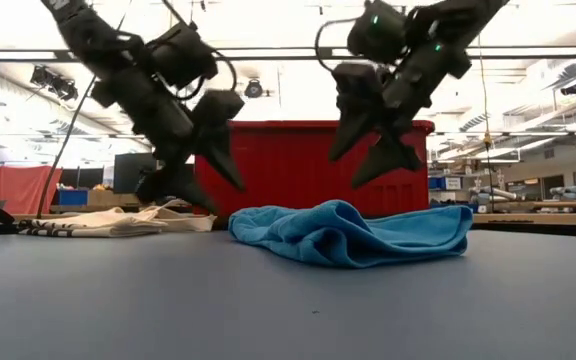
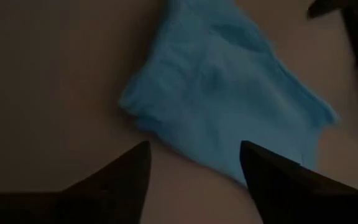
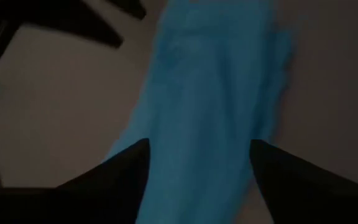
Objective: Fold laundry
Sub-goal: Fold the blue shorts
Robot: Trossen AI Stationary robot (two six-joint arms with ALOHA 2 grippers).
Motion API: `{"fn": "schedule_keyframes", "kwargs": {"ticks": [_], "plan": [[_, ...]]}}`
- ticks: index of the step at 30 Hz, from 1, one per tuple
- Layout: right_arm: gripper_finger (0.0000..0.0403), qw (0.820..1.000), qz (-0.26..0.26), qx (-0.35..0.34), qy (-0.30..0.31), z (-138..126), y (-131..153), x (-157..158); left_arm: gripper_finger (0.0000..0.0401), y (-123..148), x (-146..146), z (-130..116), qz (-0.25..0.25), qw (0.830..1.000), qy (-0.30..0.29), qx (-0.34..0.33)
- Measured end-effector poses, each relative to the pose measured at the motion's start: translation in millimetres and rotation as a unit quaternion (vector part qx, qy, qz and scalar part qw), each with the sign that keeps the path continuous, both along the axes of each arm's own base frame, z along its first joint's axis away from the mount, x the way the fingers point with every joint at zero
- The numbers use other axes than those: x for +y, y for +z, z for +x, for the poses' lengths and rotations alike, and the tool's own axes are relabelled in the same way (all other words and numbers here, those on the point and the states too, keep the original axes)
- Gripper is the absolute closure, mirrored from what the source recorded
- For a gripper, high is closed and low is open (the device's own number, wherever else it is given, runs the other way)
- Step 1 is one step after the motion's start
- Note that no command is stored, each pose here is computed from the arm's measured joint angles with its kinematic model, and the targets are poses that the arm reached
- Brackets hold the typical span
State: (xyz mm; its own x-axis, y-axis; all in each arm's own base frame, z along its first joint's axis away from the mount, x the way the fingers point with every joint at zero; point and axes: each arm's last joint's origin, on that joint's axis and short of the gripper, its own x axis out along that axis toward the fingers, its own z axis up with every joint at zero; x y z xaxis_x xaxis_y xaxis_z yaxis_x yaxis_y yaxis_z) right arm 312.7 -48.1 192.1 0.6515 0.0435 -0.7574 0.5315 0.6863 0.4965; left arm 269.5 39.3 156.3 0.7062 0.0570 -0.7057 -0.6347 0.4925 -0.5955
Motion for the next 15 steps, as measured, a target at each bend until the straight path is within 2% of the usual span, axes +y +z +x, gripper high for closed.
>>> {"fn": "schedule_keyframes", "kwargs": {"ticks": [3, 8, 12, 15], "plan": [[0.0089, 1.0, -0.016, -0.005, 0.008, -5, 0, -25, 0.0123, -9, 3, 4, 0.019, 0.999, 0.036, -0.007], [0.0084, 0.998, -0.063, -0.017, 0.021, -12, 1, -54, 0.0117, -19, 6, 18, 0.022, 0.999, 0.042, -0.017], [0.009, 0.997, -0.059, -0.034, 0.034, -11, -2, -67, 0.0117, -32, 5, 23, 0.014, 0.999, 0.047, -0.008], [0.0093, 0.998, -0.045, -0.022, 0.04, -7, -15, -68, 0.0118, -38, 6, 27, 0.011, 0.998, 0.052, -0.014]]}}
